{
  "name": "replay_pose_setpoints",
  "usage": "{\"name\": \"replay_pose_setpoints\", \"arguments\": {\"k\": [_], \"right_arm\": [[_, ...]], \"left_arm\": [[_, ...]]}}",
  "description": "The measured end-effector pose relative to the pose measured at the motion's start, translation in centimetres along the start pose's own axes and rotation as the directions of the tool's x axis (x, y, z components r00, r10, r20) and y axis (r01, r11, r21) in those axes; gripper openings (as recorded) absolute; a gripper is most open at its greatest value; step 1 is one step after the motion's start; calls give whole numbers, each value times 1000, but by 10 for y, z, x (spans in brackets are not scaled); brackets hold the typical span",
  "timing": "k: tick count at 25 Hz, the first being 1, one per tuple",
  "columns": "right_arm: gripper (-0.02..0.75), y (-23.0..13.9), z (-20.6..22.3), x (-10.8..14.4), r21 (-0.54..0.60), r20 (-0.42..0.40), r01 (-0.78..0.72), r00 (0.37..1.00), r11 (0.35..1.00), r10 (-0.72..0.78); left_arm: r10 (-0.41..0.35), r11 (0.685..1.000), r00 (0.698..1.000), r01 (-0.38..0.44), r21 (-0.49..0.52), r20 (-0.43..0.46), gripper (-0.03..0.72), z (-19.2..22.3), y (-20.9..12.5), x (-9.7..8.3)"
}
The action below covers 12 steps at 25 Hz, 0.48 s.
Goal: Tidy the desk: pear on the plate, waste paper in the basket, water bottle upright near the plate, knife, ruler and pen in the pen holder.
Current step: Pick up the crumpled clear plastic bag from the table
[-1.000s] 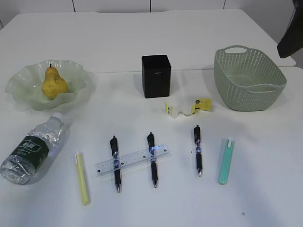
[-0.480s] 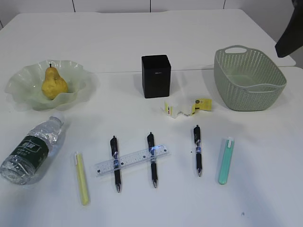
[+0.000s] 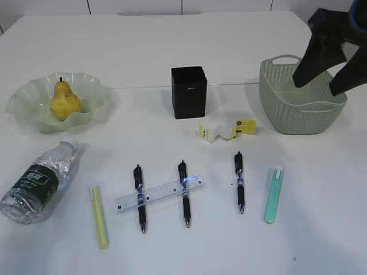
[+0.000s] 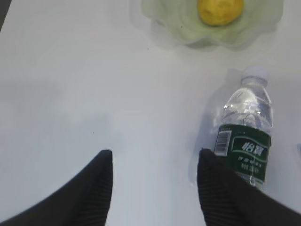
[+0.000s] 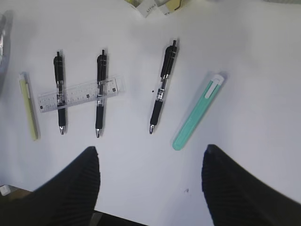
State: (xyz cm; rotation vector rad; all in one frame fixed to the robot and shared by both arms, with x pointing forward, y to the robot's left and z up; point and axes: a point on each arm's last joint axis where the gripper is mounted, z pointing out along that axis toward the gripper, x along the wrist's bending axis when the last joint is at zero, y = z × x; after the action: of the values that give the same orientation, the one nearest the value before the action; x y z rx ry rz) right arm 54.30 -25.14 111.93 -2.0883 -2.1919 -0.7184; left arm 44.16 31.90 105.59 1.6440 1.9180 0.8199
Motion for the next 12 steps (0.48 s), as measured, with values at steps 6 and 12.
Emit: {"name": "replay_pose_setpoints", "arguments": {"k": [6, 12], "right_arm": [[532, 42, 26, -6, 12, -3, 2, 1000, 1000, -2], [532, 87, 37, 4, -55, 22, 122, 992, 991, -121]], "left_arm": [[-3, 999, 1000, 3, 50, -11, 402, -1, -5, 1], [-11, 994, 1000, 13, 106, -19, 402, -1, -10, 2]]}}
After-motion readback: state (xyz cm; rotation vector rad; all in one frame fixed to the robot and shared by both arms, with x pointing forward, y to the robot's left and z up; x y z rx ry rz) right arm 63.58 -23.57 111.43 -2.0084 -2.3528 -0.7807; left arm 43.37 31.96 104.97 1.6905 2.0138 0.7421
